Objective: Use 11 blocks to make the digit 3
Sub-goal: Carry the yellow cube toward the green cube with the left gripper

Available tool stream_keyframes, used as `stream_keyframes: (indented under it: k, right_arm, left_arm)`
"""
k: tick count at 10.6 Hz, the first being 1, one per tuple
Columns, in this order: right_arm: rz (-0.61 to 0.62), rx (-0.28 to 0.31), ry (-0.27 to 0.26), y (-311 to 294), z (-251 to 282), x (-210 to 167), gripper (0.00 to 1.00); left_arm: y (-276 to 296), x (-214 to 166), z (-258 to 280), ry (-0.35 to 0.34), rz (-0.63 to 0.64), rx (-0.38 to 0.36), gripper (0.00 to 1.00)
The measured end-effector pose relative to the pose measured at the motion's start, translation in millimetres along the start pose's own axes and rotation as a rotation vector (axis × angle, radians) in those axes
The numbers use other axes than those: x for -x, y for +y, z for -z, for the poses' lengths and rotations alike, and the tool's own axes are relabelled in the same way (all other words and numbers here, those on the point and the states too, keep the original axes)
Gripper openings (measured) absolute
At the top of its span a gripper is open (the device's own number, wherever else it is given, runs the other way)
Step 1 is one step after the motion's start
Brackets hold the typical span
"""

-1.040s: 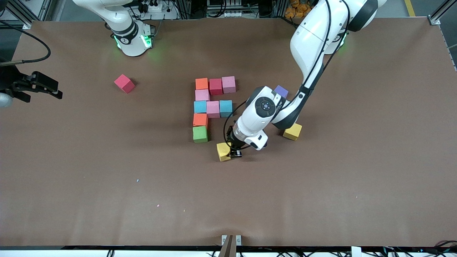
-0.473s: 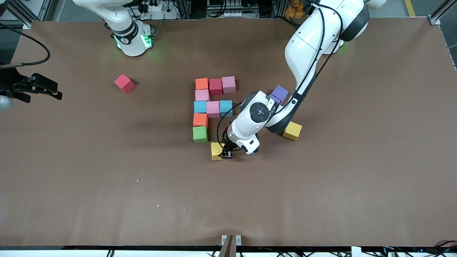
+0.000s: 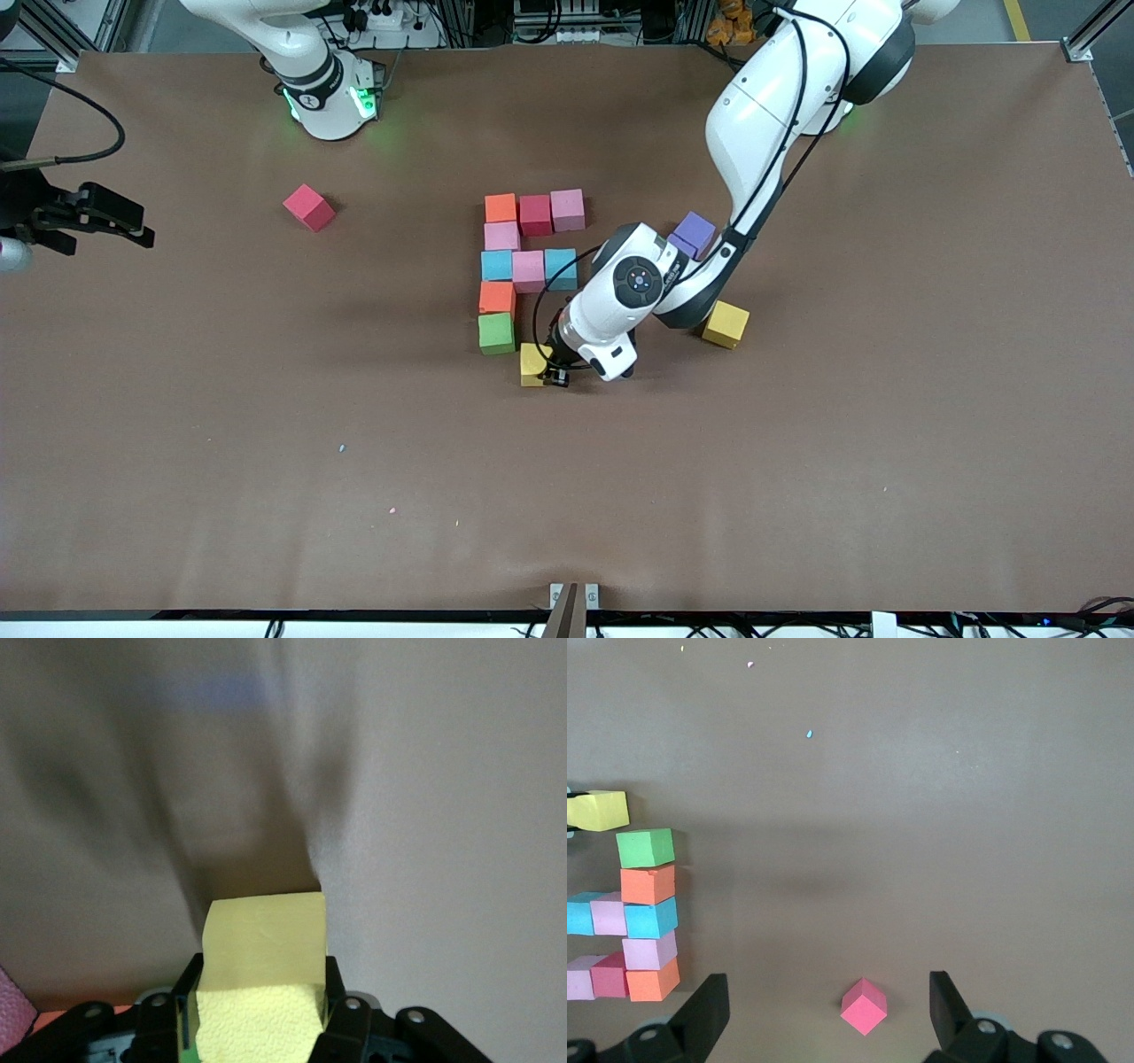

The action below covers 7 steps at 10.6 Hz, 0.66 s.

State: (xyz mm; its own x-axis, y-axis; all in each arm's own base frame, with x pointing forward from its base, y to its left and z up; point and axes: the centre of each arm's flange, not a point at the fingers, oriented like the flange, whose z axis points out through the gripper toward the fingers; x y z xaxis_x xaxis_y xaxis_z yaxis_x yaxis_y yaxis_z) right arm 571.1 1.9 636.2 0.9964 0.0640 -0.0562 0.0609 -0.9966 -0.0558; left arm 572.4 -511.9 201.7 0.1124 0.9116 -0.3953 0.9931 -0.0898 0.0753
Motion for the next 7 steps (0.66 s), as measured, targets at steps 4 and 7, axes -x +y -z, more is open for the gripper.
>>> stream_keyframes:
  k: [4,7]
  right_arm:
    - [0.0,0.0,-0.003,0.1,-0.7,-0.1,1.0]
    - [0.0,0.0,-0.006,0.1,-2.2,-0.8,1.0]
  left_arm:
    - [-10.3,5.2,-1.5,-0.007,-0.072,-0.095,0.54]
    - [-14.5,9.9,-2.5,-0.024,-0.061,-0.114,0.54]
